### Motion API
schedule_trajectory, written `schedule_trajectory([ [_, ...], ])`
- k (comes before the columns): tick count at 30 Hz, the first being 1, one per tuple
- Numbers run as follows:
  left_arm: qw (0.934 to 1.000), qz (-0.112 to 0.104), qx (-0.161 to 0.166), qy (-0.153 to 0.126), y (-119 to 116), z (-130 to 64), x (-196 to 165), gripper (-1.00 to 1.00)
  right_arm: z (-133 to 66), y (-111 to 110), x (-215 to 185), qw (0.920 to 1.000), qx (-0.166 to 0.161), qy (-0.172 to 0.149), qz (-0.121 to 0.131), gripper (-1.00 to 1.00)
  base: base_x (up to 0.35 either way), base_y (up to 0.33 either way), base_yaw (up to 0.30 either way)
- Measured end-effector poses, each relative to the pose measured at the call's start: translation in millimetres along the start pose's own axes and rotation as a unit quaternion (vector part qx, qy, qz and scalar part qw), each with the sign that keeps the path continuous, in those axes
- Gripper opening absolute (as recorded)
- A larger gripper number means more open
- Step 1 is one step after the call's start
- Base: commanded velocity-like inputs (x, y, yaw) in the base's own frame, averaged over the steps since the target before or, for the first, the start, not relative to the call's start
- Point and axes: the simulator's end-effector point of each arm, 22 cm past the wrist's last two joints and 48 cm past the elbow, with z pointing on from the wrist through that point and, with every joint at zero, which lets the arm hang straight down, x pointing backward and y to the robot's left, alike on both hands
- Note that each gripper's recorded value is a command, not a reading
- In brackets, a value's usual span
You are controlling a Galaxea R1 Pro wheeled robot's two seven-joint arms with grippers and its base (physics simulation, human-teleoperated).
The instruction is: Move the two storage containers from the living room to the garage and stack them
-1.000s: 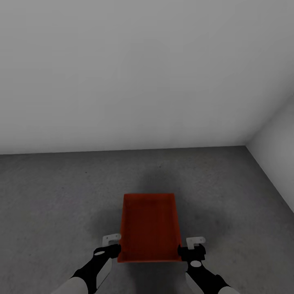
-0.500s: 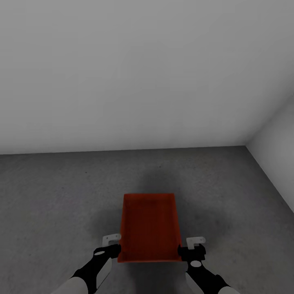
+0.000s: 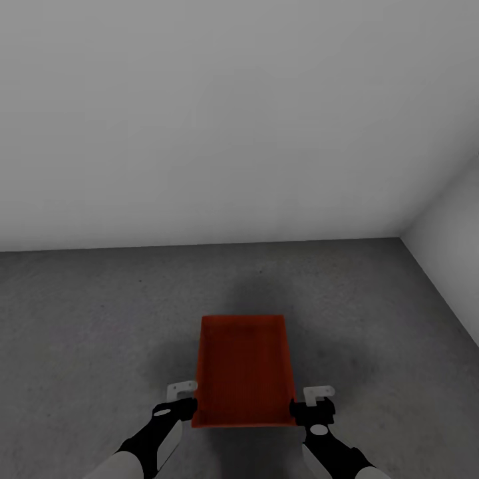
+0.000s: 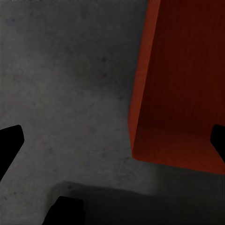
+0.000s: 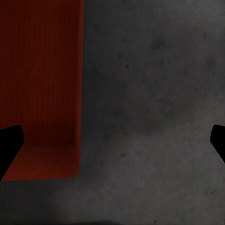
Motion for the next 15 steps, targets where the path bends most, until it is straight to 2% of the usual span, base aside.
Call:
schedule_trajectory([
  [15,1.0000,0.000,0.000,-0.001,0.8,-22.4,-8.8,1.00,-20.3,-5.4,-11.2,1.0000,0.000,0.000,0.000,1.00,0.000,0.000,0.000],
])
